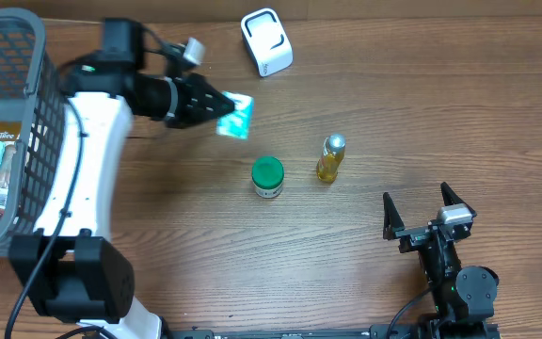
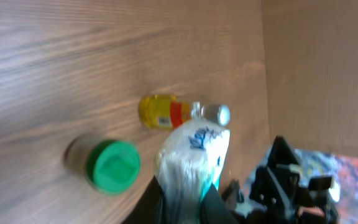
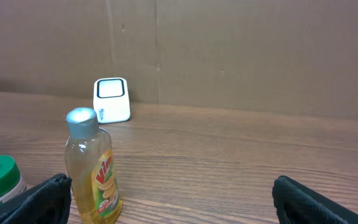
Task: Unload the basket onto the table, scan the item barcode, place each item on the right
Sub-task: 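Carry the tissue pack toward the scanner and lower it to the table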
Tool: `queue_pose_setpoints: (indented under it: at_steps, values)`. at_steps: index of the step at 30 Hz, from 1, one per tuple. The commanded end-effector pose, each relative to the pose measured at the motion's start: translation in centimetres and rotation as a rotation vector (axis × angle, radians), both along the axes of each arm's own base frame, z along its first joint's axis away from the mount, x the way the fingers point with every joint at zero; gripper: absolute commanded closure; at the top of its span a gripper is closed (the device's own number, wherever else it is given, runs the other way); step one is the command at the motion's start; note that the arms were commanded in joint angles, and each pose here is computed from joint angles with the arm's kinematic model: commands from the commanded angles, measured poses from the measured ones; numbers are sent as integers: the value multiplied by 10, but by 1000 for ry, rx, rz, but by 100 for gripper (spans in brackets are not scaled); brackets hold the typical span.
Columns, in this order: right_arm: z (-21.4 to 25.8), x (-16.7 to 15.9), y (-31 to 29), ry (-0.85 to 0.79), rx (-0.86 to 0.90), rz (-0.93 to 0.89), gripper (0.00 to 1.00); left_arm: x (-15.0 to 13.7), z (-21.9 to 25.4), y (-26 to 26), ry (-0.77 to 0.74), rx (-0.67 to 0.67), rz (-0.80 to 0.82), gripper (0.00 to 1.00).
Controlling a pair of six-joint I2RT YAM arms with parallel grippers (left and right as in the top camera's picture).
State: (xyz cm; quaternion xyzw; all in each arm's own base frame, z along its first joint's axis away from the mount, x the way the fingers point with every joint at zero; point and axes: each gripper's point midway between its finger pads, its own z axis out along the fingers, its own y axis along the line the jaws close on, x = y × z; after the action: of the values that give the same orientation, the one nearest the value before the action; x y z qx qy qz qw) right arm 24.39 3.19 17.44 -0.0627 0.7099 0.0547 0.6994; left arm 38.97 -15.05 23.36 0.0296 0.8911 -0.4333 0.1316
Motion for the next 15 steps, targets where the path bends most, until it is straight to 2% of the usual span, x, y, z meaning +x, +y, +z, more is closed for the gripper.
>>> queue_pose_setpoints:
  at_steps: [1, 6, 15]
  values:
    - [-3, 0, -1, 1, 2, -4, 0, -9, -24, -28, 84, -25, -1, 92]
    - [-3, 0, -1, 1, 2, -3, 0, -17, -52, -56, 118, -44, -21, 92]
    - [-3, 0, -1, 1, 2, -3, 0, -34, -97, -65, 228, -44, -7, 92]
